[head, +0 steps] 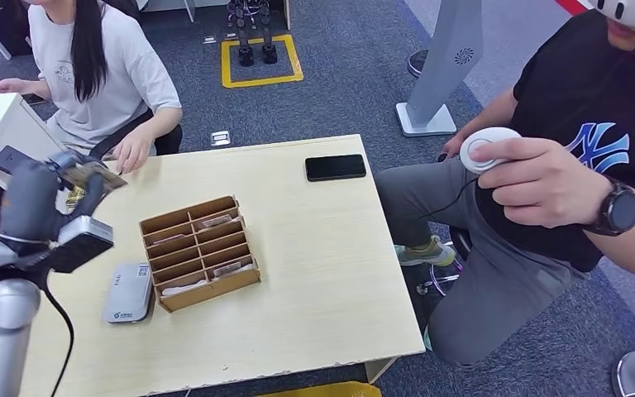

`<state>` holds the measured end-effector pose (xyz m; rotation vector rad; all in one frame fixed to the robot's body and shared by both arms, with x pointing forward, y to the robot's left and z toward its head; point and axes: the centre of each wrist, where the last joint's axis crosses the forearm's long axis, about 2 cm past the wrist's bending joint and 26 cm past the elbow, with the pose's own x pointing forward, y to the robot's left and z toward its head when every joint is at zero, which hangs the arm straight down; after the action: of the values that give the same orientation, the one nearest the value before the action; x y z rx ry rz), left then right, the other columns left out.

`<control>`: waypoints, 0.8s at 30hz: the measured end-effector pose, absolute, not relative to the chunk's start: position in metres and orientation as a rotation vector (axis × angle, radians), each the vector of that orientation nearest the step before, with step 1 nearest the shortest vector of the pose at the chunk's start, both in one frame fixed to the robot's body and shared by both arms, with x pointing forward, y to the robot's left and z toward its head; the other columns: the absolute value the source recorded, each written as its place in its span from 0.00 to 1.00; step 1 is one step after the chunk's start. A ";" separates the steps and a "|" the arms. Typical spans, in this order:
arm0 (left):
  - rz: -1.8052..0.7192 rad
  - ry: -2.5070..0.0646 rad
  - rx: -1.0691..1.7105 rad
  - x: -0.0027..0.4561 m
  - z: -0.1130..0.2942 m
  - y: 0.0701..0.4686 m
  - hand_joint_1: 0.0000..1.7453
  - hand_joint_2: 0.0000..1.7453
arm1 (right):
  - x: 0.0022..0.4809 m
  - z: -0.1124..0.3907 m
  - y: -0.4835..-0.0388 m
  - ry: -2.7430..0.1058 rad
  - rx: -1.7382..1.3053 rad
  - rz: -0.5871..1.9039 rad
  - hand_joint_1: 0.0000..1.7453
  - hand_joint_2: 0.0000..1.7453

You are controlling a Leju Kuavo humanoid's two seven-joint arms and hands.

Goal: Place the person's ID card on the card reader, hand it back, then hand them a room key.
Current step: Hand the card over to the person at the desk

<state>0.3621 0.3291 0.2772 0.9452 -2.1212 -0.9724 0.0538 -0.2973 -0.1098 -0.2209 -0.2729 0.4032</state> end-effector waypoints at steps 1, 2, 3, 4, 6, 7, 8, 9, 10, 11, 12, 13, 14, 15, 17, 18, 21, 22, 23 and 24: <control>-0.967 -2.147 0.968 0.366 0.296 0.335 1.00 1.00 | 0.054 -0.110 -0.297 -0.273 -0.220 0.403 0.00 1.00; -0.962 -2.167 0.993 0.368 0.312 0.341 1.00 1.00 | 0.054 -0.110 -0.297 -0.272 -0.220 0.404 0.00 1.00; -0.959 -2.184 1.017 0.369 0.323 0.344 1.00 1.00 | 0.054 -0.110 -0.297 -0.272 -0.220 0.404 0.00 1.00; -0.956 -2.194 1.043 0.369 0.330 0.347 1.00 1.00 | 0.054 -0.110 -0.297 -0.273 -0.220 0.404 0.00 1.00; -0.950 -2.192 1.115 0.369 0.337 0.350 1.00 1.00 | 0.054 -0.110 -0.297 -0.272 -0.221 0.407 0.00 1.00; -0.947 -2.178 1.173 0.369 0.337 0.350 1.00 1.00 | 0.054 -0.110 -0.297 -0.272 -0.221 0.410 0.00 1.00; -0.945 -2.155 1.245 0.369 0.336 0.350 1.00 1.00 | 0.054 -0.110 -0.297 -0.272 -0.221 0.416 0.00 1.00; -0.943 -2.125 1.325 0.370 0.334 0.350 1.00 1.00 | 0.055 -0.110 -0.297 -0.272 -0.219 0.421 0.00 1.00; -0.942 -2.088 1.404 0.372 0.331 0.349 1.00 1.00 | 0.055 -0.110 -0.297 -0.272 -0.217 0.427 0.00 1.00; -0.939 -2.047 1.472 0.376 0.325 0.348 1.00 1.00 | 0.056 -0.110 -0.297 -0.272 -0.215 0.434 0.00 1.00; -0.939 -2.005 1.529 0.380 0.318 0.346 1.00 1.00 | 0.056 -0.109 -0.297 -0.273 -0.214 0.440 0.00 1.00; -0.941 -1.964 1.573 0.384 0.310 0.345 1.00 1.00 | 0.057 -0.109 -0.297 -0.275 -0.214 0.446 0.00 1.00; -0.946 -1.925 1.605 0.389 0.301 0.344 1.00 1.00 | 0.058 -0.109 -0.297 -0.277 -0.214 0.452 0.00 1.00; -0.953 -1.894 1.625 0.393 0.293 0.343 1.00 1.00 | 0.059 -0.109 -0.296 -0.280 -0.214 0.456 0.00 1.00; -0.964 -1.853 1.629 0.399 0.280 0.342 1.00 1.00 | 0.059 -0.109 -0.296 -0.283 -0.213 0.462 0.00 1.00; -0.967 -1.840 1.622 0.401 0.275 0.342 1.00 1.00 | 0.060 -0.109 -0.296 -0.284 -0.213 0.464 0.00 1.00; -0.974 -1.805 1.599 0.405 0.266 0.341 1.00 1.00 | 0.060 -0.109 -0.296 -0.288 -0.213 0.470 0.00 1.00; -0.978 -1.791 1.598 0.406 0.264 0.341 1.00 1.00 | 0.060 -0.109 -0.296 -0.288 -0.213 0.471 0.00 1.00; -0.984 -1.778 1.597 0.407 0.262 0.340 1.00 1.00 | 0.060 -0.109 -0.296 -0.287 -0.214 0.472 0.00 1.00; -0.990 -1.765 1.597 0.408 0.259 0.340 1.00 1.00 | 0.060 -0.109 -0.296 -0.285 -0.214 0.472 0.00 1.00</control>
<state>0.4079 0.3403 0.2590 1.5967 -1.7653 -0.9898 0.0601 -0.2960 -0.1090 -0.2141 -0.2849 0.4717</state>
